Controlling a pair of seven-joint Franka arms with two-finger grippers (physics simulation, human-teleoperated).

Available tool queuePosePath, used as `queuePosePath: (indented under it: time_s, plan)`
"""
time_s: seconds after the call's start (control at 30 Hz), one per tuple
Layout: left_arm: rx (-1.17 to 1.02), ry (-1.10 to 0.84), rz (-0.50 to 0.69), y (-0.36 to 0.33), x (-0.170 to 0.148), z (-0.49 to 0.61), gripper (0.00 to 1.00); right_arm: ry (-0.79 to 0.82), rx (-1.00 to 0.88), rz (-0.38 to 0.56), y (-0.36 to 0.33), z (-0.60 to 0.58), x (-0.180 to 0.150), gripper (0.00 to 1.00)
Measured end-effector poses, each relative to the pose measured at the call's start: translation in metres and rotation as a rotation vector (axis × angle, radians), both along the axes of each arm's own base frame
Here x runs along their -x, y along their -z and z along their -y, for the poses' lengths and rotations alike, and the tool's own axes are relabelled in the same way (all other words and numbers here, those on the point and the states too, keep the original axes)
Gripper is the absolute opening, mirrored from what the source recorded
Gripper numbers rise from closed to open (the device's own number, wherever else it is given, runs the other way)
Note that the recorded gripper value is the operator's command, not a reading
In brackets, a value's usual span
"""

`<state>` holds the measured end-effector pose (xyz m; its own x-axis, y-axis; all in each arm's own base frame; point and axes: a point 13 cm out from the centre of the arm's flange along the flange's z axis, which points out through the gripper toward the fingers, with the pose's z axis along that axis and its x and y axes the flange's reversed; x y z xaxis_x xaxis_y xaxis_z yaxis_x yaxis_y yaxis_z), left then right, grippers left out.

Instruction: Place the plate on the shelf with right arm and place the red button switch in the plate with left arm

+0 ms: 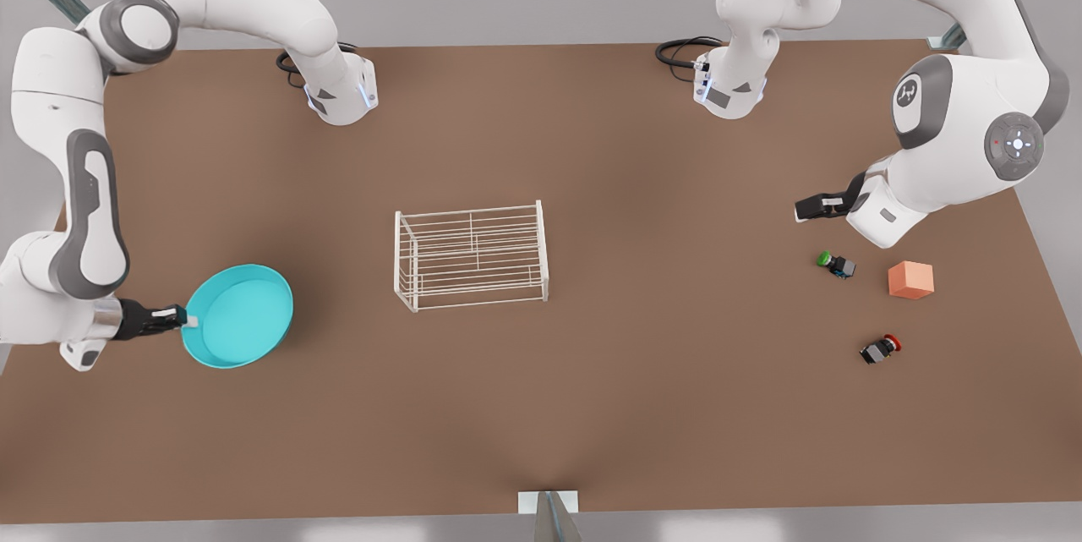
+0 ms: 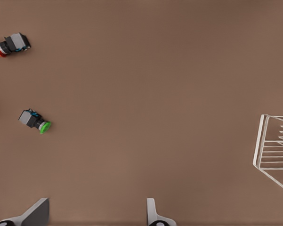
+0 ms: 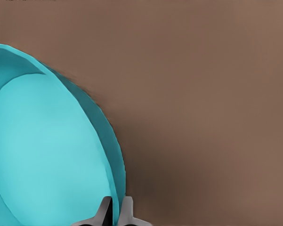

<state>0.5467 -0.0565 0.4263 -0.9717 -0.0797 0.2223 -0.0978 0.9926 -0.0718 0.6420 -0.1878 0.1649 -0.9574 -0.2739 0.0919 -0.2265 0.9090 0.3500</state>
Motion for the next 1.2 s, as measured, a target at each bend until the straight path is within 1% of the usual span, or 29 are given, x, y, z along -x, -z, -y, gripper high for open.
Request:
queuePosePath:
  time_s: [0.17, 0.23, 0.33, 0.4, 0.47, 0.57, 0.7, 0.77, 0.87, 1.03, 1.2]
  plan:
    - [-0.063, -0.062, -0.017, 0.024, -0.005, 0.034, 1.0, -0.132, 0.008, -0.002, -0.051, -0.075, -0.007, 0.23]
    - [-0.096, -0.142, -0.055, 0.054, -0.012, 0.038, 1.0, -0.185, 0.029, -0.016, -0.071, -0.104, 0.001, 0.23]
    - [-0.182, -0.332, -0.074, 0.116, -0.041, 0.028, 1.0, -0.239, 0.053, -0.057, -0.085, -0.137, 0.026, 0.23]
    - [-0.224, -0.479, -0.049, 0.154, -0.076, 0.022, 1.0, -0.266, 0.055, -0.071, -0.094, -0.157, 0.038, 0.23]
    - [-0.253, -0.626, -0.021, 0.185, -0.099, 0.013, 1.0, -0.287, 0.045, -0.076, -0.105, -0.18, 0.046, 0.23]
    - [-0.273, -0.841, 0.012, 0.223, -0.119, -0.009, 1.0, -0.311, 0.024, -0.084, -0.118, -0.211, 0.057, 0.23]
    - [-0.301, -1.107, 0.087, 0.254, -0.152, -0.041, 1.0, -0.373, 0.002, -0.1, -0.124, -0.275, 0.072, 0.23]
    - [-0.33, -1.224, 0.12, 0.267, -0.163, -0.064, 1.0, -0.408, -0.002, -0.103, -0.125, -0.31, 0.077, 0.23]
    - [-0.359, -1.377, 0.149, 0.285, -0.17, -0.092, 1.0, -0.447, -0.014, -0.107, -0.124, -0.362, 0.087, 0.23]
    - [-0.377, -1.609, 0.158, 0.31, -0.17, -0.153, 0.98, -0.456, -0.03, -0.125, -0.101, -0.41, 0.096, 0.23]
    - [-0.39, -1.749, 0.16, 0.329, -0.166, -0.198, 0.98, -0.44, -0.046, -0.116, -0.086, -0.446, 0.097, 0.23]
